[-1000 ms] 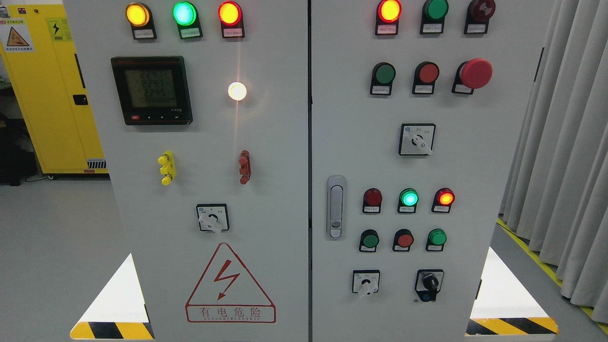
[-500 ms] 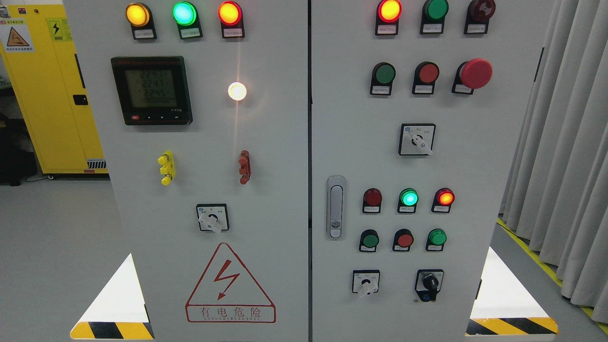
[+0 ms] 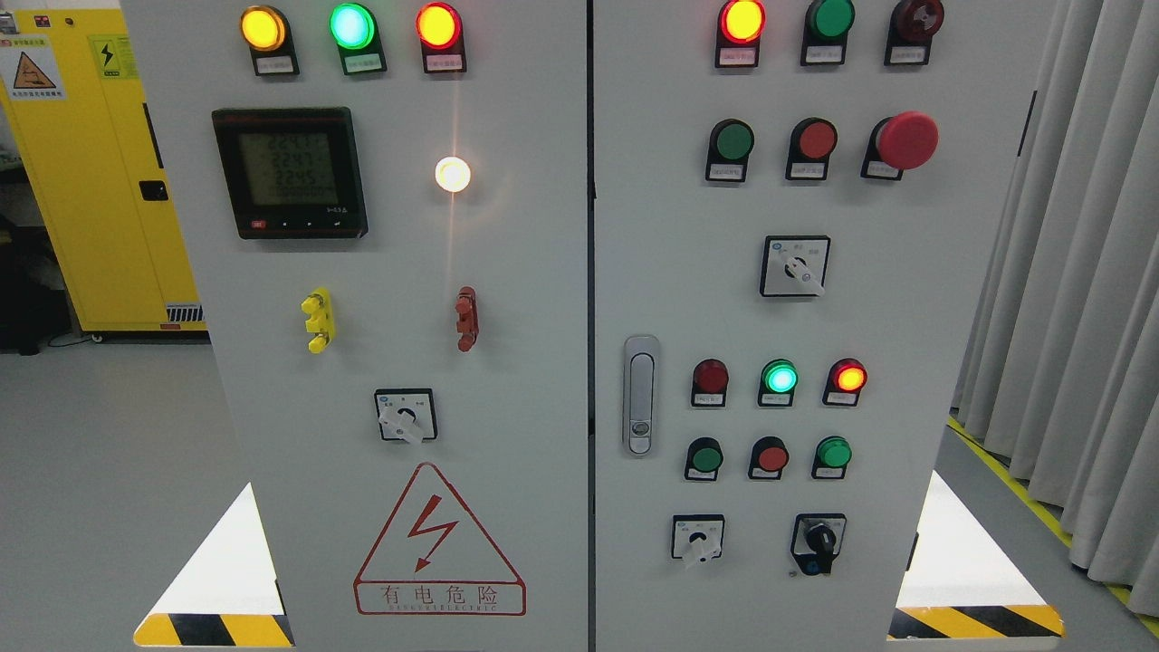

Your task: Press green start button

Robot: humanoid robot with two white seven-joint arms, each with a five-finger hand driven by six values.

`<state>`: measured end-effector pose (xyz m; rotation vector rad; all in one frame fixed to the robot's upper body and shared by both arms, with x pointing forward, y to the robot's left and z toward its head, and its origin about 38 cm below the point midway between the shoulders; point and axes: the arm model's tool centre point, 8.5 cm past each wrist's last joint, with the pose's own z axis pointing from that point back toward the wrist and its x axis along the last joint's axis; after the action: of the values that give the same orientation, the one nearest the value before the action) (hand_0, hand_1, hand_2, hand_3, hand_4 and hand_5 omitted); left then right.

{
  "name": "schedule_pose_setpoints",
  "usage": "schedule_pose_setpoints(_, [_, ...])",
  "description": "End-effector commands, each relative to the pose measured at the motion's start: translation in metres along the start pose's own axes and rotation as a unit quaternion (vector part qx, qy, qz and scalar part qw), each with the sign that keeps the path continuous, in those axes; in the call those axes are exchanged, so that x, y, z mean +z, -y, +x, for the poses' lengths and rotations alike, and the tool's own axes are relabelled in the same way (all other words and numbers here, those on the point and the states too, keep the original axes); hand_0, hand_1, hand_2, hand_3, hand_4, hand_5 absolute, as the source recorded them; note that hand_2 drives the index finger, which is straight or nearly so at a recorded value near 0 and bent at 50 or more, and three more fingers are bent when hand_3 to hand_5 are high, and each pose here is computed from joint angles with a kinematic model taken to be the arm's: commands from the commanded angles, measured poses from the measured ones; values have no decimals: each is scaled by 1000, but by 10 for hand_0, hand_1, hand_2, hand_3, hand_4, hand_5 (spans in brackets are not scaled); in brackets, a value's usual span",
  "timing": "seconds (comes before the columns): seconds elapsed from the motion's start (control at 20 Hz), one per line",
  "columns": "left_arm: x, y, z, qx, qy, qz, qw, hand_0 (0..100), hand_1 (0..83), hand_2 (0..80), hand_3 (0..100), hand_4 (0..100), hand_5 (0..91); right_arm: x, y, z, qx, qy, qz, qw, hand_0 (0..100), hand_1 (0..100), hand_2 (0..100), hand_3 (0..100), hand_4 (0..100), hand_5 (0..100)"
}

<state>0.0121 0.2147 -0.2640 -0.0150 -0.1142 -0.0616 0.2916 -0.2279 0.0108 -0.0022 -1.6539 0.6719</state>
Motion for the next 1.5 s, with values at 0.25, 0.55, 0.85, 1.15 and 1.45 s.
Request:
schedule_pose_setpoints(0.25, [-2,13,24,-1,25,-10,1000,120,556,0,0,0,0,-25,57,104,267,156,-14,951,242,617,0,670,690,622])
schedule_pose_setpoints(0.55, [-2,13,24,-1,24,-10,1000,120,556,0,0,0,0,-55,81,124,349,161,-30,923,247,665,0,758,728,734])
schedule_pose_setpoints(0.85, [-2,13,24,-2,25,-10,1000,120,556,0,0,0,0,-63,102,142,385,175,-75,903,252,675,0,857,808,820])
schedule_pose_setpoints(1.15, [-2,13,24,-1,25,-10,1000,120,556,0,0,0,0,-81,117,167,428,189,-87,880,251,688,0,870,853,848])
schedule_pose_setpoints(1.45, [-2,13,24,-1,25,-10,1000,120,556,0,0,0,0,-101,117,177,432,177,-75,881,256,695,0,869,849,851])
